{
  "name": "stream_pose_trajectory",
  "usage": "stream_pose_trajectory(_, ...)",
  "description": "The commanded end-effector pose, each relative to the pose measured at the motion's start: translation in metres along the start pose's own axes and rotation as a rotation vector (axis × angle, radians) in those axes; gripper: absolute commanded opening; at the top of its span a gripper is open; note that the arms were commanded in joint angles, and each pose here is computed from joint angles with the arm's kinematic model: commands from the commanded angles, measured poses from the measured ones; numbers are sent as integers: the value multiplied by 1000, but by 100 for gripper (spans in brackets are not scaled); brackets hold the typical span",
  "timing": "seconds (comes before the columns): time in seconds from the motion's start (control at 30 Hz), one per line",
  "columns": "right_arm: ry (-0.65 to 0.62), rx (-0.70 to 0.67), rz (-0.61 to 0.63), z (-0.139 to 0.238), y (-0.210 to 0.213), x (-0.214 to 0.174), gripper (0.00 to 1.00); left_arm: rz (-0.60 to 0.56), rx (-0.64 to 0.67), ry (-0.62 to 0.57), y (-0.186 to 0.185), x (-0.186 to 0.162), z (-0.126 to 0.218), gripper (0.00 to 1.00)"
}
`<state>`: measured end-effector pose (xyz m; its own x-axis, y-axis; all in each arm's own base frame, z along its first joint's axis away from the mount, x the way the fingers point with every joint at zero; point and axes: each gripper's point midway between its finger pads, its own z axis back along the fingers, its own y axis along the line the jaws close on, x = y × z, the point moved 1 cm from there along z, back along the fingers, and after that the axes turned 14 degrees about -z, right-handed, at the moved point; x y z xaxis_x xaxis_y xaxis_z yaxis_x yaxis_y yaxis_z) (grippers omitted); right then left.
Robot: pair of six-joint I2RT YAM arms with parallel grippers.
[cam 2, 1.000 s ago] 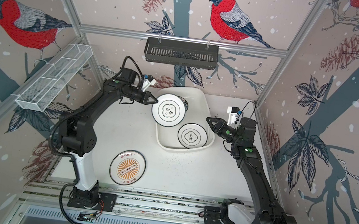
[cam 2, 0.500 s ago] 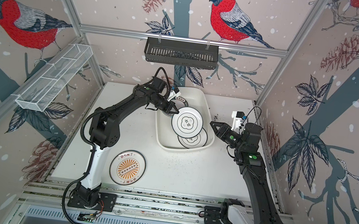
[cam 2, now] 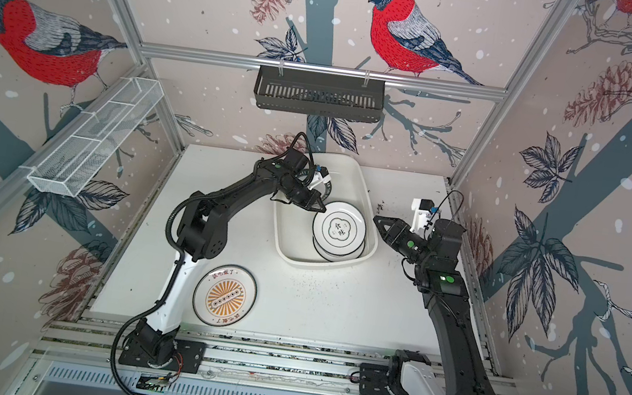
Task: Place the plates into the plastic bin on the countertop
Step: 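Lift the upright plate over the tray wall with the left gripper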
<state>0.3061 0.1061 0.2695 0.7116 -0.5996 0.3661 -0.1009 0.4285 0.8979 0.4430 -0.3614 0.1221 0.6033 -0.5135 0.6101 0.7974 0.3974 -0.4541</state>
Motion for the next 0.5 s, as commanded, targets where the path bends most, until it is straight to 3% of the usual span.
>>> stream_pose_trajectory(0.0,12,7,22,0,0,-1,38,-2,-14,-10,-1,2,-3,0)
stream_pose_trajectory(0.47,9,0,6,-1,-10,1,38,23,-21,28,6,-12,-21,0)
